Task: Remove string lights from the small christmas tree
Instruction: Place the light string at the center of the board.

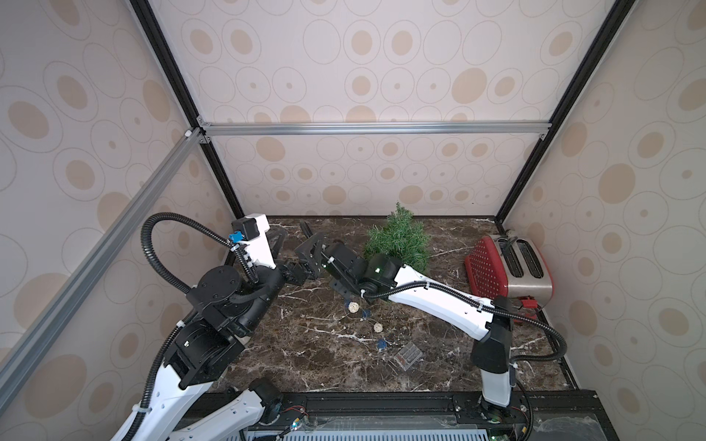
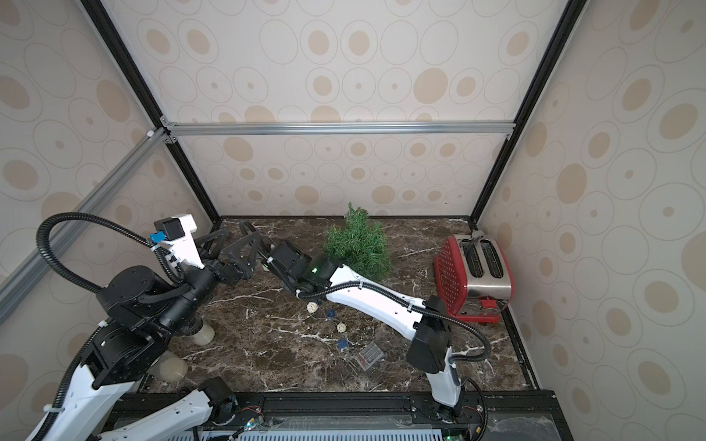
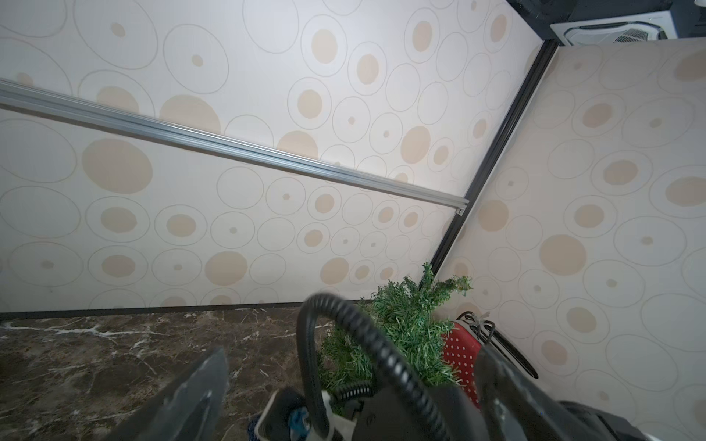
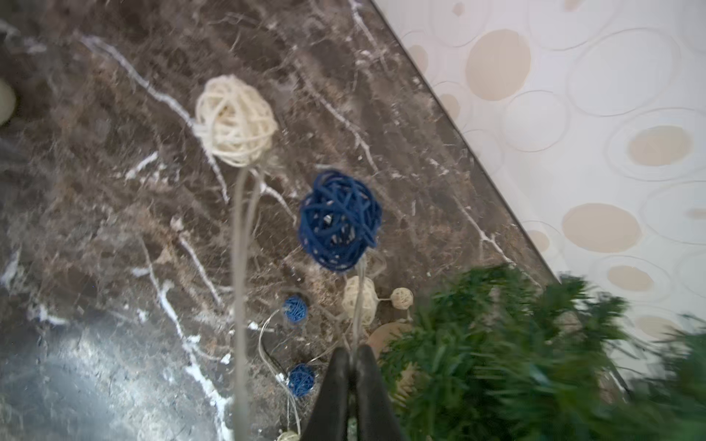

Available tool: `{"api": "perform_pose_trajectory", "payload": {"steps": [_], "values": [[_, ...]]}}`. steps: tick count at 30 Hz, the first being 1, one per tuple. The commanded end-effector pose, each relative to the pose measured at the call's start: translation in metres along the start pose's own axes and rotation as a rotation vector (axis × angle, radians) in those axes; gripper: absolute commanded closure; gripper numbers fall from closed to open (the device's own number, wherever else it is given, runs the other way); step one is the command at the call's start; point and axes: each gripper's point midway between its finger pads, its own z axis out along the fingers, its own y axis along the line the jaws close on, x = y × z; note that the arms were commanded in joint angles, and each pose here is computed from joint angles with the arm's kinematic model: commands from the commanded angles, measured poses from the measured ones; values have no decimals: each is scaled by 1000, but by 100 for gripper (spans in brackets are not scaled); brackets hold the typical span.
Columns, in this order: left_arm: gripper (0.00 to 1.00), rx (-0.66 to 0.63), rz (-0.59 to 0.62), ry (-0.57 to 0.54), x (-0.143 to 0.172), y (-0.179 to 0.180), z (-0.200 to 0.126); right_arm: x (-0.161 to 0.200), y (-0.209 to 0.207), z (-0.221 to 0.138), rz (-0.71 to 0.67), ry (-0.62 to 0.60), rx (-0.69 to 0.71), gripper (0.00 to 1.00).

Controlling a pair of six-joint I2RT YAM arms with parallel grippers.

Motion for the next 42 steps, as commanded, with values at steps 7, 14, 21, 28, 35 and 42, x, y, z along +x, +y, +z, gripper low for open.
{"api": "perform_pose_trajectory", "payload": {"steps": [7,14,21,28,35,42], "values": [[1,-68,57,55,14,11,5,89,39,-9,-13,135,-114,100],[1,-154,63,96,30,27,12,125,45,-14,18,213,-130,18],[1,-202,71,118,36,35,17,130,38,-40,78,162,-160,0],[1,-332,63,129,52,68,30,125,25,-76,226,12,-210,0],[1,-642,143,181,115,155,64,100,-32,-102,480,-219,-114,0],[1,-873,229,248,150,235,70,113,-92,-124,656,-343,50,1]]}}
